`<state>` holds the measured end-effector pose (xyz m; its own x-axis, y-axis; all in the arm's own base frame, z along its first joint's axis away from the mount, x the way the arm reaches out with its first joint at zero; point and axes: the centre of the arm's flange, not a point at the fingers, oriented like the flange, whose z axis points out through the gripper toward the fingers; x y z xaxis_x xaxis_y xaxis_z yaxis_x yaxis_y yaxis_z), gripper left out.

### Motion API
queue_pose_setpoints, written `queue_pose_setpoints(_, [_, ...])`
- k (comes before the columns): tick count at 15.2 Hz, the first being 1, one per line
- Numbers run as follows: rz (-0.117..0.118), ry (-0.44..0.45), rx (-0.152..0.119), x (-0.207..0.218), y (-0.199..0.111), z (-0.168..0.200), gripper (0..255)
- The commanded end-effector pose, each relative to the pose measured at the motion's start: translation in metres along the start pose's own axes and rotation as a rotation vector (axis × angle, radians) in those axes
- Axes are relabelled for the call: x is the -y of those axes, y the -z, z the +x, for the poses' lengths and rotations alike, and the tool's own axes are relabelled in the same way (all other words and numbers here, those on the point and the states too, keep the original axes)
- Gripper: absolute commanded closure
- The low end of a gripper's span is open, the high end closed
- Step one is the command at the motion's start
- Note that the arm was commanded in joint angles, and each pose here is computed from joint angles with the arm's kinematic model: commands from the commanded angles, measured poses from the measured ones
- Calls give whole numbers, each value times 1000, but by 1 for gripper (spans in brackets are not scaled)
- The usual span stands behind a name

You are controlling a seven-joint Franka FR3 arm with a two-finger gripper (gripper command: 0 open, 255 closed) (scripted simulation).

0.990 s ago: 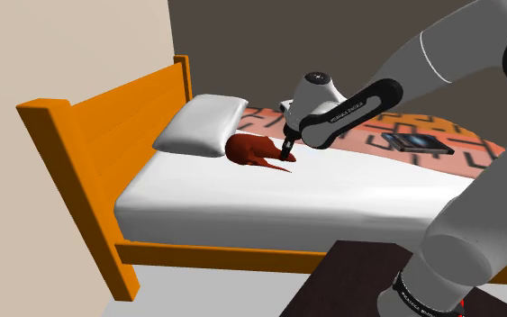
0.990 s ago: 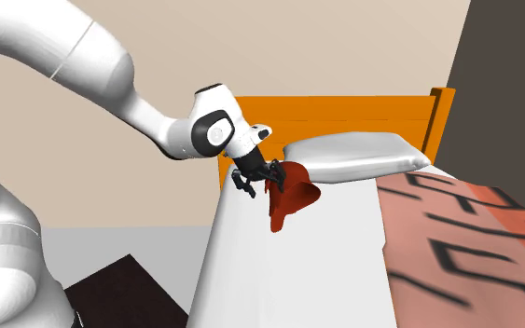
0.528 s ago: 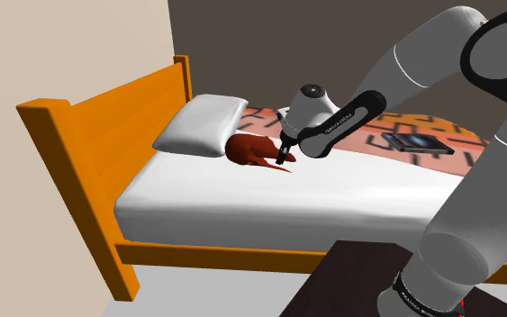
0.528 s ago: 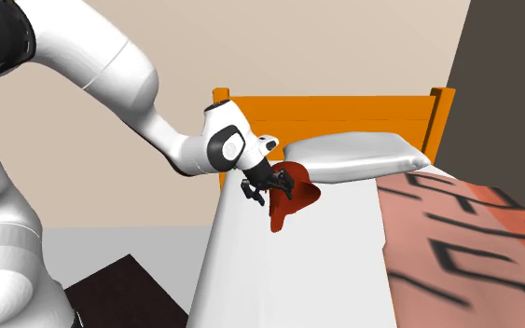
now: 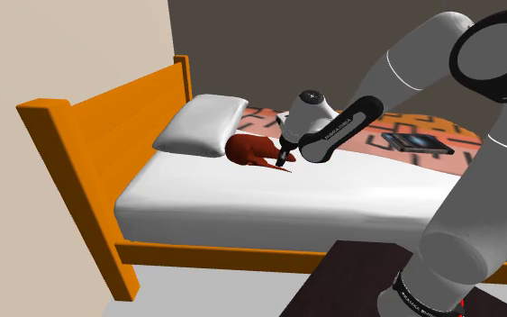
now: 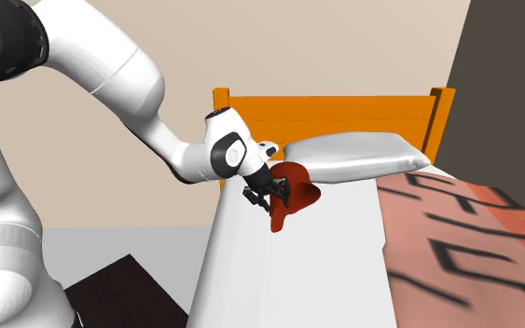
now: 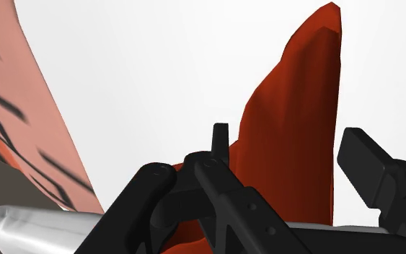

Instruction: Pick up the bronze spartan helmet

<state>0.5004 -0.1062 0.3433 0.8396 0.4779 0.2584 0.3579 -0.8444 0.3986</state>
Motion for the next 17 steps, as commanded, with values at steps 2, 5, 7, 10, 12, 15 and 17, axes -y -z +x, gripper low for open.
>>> queue_pose_setpoints(2, [0,0,0,0,0,0,255])
queue_pose_setpoints(5, [0,0,0,0,0,0,255])
queue_pose_setpoints(7, [0,0,0,-2,5,1,255])
queue_pose_setpoints(10, [0,0,0,-8,19,5,255])
queue_pose_setpoints(12, [0,0,0,-12,28,8,255])
queue_pose_setpoints(15, [0,0,0,-19,42,12,255])
queue_pose_setpoints(17, [0,0,0,-23,51,15,255])
